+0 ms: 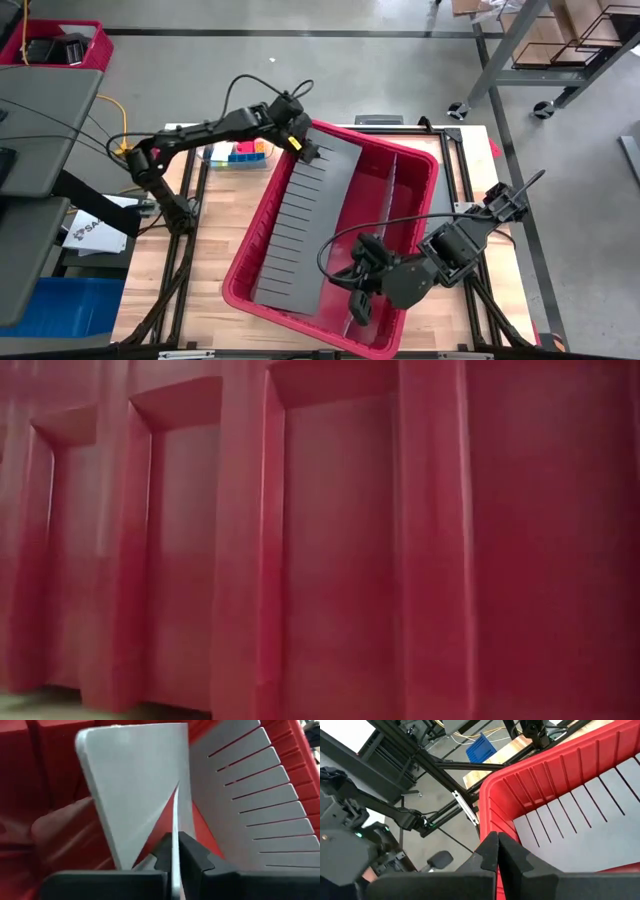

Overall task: Sort blocks
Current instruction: Assemble the bin divider into the red bin

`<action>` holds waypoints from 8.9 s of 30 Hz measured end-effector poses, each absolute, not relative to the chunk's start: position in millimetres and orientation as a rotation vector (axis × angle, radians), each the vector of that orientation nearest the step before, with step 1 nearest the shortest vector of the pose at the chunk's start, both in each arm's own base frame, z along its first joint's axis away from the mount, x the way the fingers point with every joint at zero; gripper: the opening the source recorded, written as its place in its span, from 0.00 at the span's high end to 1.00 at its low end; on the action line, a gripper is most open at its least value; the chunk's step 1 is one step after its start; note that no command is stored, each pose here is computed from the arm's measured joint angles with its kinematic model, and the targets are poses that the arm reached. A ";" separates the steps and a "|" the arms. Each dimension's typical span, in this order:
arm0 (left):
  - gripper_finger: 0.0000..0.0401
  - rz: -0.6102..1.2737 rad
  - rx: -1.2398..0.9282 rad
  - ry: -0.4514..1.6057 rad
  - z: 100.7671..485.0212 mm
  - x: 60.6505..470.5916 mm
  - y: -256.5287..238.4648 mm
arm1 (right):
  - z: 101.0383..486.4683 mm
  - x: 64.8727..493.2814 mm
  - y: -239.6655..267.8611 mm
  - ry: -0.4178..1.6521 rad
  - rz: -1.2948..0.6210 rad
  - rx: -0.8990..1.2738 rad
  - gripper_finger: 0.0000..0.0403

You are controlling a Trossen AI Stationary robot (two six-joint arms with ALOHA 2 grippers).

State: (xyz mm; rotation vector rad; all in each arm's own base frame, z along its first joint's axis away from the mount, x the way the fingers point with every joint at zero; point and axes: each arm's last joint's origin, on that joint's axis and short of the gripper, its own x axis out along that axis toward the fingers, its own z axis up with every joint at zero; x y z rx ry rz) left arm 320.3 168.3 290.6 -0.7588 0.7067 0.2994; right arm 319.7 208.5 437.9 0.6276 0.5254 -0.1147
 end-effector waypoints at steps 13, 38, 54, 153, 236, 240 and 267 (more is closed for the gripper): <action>1.00 0.120 -0.763 0.400 388.6 260.2 130.8 | 400.9 363.5 194.5 0.585 -0.233 0.653 1.00; 1.00 0.056 -0.811 -0.305 491.2 183.4 115.2 | 387.8 384.1 176.4 0.547 -0.337 0.528 0.64; 1.00 0.428 -0.969 -0.556 498.3 146.3 110.7 | 433.9 366.5 157.5 0.434 -0.474 0.123 0.58; 1.00 0.578 -1.075 -0.935 513.2 121.9 101.9 | 400.0 462.0 20.0 0.777 -1.322 -0.862 0.97; 1.00 0.454 -0.373 0.507 413.0 292.2 92.1 | 396.5 409.8 223.3 0.083 -0.498 0.941 1.00; 1.00 0.471 -0.380 0.557 403.6 297.3 97.8 | 396.5 412.4 218.7 0.082 -0.505 0.926 1.00; 1.00 0.618 -0.263 0.532 405.2 296.2 108.8 | 391.2 414.0 208.8 0.122 -0.545 0.900 1.00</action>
